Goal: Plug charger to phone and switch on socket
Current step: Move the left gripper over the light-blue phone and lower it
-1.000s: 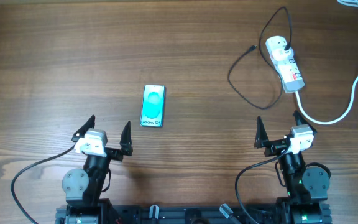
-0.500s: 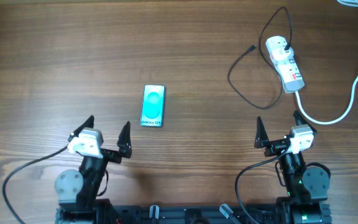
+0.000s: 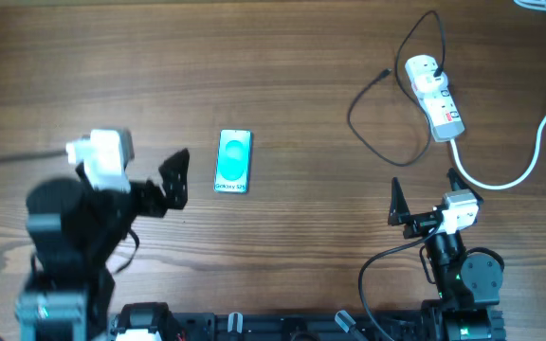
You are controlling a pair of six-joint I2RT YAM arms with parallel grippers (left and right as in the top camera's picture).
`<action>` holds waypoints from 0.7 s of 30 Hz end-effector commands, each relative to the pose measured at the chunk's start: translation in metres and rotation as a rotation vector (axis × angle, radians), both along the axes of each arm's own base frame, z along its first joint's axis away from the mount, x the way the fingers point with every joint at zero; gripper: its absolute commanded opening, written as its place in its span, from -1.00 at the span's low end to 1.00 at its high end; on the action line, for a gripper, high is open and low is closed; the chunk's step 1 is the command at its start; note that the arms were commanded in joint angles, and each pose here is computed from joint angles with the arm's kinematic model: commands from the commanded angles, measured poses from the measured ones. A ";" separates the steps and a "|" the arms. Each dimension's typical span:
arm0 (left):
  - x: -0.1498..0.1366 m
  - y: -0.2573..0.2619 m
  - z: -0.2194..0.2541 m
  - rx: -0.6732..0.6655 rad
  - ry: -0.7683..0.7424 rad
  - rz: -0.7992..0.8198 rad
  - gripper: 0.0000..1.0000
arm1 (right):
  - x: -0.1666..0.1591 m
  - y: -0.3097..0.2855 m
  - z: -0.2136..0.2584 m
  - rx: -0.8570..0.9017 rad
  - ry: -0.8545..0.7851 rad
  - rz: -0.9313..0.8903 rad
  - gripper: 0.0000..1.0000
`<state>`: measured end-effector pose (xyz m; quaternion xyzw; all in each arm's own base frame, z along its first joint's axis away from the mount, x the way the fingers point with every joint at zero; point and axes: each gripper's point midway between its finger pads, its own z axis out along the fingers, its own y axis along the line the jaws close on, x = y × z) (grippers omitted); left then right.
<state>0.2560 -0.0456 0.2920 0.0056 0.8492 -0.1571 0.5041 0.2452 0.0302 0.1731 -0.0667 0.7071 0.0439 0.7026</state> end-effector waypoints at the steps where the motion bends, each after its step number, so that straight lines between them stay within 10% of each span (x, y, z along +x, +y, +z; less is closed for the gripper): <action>1: 0.023 -0.015 0.013 -0.012 0.118 -0.053 1.00 | 0.000 0.001 0.003 -0.016 -0.015 0.000 0.99; 21: 0.091 -0.067 -0.166 0.105 0.780 -0.168 1.00 | 0.000 0.001 0.003 -0.017 -0.015 0.000 0.99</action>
